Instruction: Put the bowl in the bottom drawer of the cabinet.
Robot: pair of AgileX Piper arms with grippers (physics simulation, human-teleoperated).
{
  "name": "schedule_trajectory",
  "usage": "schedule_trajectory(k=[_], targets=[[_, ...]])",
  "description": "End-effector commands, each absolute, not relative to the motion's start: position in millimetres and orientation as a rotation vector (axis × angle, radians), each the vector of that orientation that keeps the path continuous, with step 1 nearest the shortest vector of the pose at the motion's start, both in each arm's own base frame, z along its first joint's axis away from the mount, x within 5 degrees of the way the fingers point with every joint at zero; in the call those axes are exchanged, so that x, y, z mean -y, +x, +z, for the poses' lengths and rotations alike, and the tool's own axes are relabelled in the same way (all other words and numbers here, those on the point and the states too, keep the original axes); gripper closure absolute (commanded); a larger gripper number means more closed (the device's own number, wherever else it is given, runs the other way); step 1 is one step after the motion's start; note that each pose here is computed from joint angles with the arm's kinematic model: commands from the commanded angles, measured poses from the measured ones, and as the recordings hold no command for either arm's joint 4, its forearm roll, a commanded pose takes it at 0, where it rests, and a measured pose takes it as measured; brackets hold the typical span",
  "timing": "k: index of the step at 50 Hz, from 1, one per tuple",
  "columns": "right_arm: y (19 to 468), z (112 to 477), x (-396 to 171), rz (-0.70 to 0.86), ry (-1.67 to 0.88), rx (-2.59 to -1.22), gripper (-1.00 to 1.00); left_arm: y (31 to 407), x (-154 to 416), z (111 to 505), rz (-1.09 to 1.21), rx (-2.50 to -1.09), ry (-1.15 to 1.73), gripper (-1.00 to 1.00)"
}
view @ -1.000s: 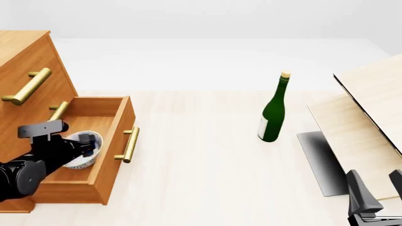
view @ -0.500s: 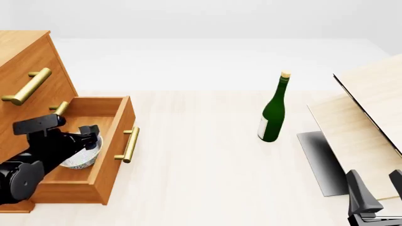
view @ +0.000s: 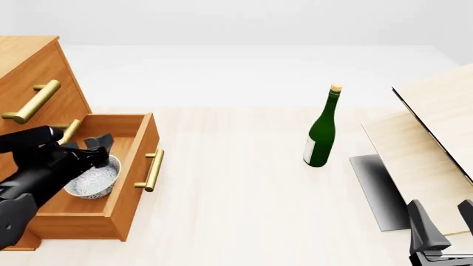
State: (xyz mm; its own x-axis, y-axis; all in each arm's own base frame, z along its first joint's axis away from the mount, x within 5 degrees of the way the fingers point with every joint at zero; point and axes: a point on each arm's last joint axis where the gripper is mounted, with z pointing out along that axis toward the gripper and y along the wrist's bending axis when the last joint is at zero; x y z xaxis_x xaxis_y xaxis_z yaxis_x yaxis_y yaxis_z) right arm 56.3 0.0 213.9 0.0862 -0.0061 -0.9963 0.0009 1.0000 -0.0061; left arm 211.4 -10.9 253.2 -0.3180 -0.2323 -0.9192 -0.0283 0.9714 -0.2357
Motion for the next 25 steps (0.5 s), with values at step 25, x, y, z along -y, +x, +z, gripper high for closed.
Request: schedule_trajectory(k=[25], targets=[[56, 214, 0, -0.006, -0.005, -1.485, -1.0, 177, 21, 256, -0.275, -1.708, -0.111, -1.0]])
